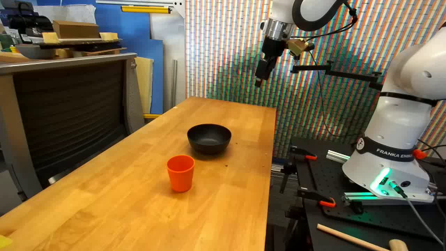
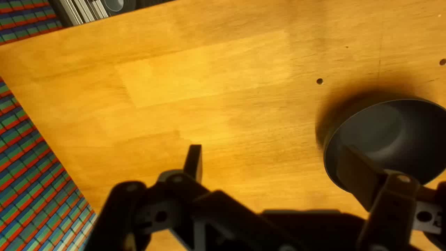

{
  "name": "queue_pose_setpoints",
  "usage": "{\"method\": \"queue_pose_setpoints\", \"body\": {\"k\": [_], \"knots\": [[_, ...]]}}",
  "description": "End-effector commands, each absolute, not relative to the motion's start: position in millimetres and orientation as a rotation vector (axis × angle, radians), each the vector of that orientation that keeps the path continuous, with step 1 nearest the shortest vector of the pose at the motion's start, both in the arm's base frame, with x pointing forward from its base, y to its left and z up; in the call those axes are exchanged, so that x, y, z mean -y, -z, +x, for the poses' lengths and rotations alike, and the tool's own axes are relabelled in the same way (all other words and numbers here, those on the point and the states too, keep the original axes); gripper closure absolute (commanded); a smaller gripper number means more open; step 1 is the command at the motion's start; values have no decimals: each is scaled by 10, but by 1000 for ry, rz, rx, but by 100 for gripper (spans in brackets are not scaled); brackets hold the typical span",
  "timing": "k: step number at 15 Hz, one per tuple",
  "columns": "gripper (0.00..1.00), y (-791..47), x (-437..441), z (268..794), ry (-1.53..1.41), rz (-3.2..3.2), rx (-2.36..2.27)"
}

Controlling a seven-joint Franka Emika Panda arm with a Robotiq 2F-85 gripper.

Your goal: Put the orange cup inside the black bowl

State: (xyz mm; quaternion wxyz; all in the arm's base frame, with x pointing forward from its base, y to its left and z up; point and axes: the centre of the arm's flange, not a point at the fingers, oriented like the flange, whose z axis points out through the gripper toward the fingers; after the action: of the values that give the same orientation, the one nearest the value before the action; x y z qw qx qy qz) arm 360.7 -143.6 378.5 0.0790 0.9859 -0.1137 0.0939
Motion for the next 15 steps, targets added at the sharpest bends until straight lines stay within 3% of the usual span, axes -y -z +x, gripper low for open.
{"method": "queue_pose_setpoints", "body": {"k": [1, 7, 15], "knots": [[0, -3800, 1440, 3615, -286, 2949, 340], [0, -3286, 1222, 3881, -255, 2882, 530], [0, -2568, -408, 4691, -352, 2882, 397]]}}
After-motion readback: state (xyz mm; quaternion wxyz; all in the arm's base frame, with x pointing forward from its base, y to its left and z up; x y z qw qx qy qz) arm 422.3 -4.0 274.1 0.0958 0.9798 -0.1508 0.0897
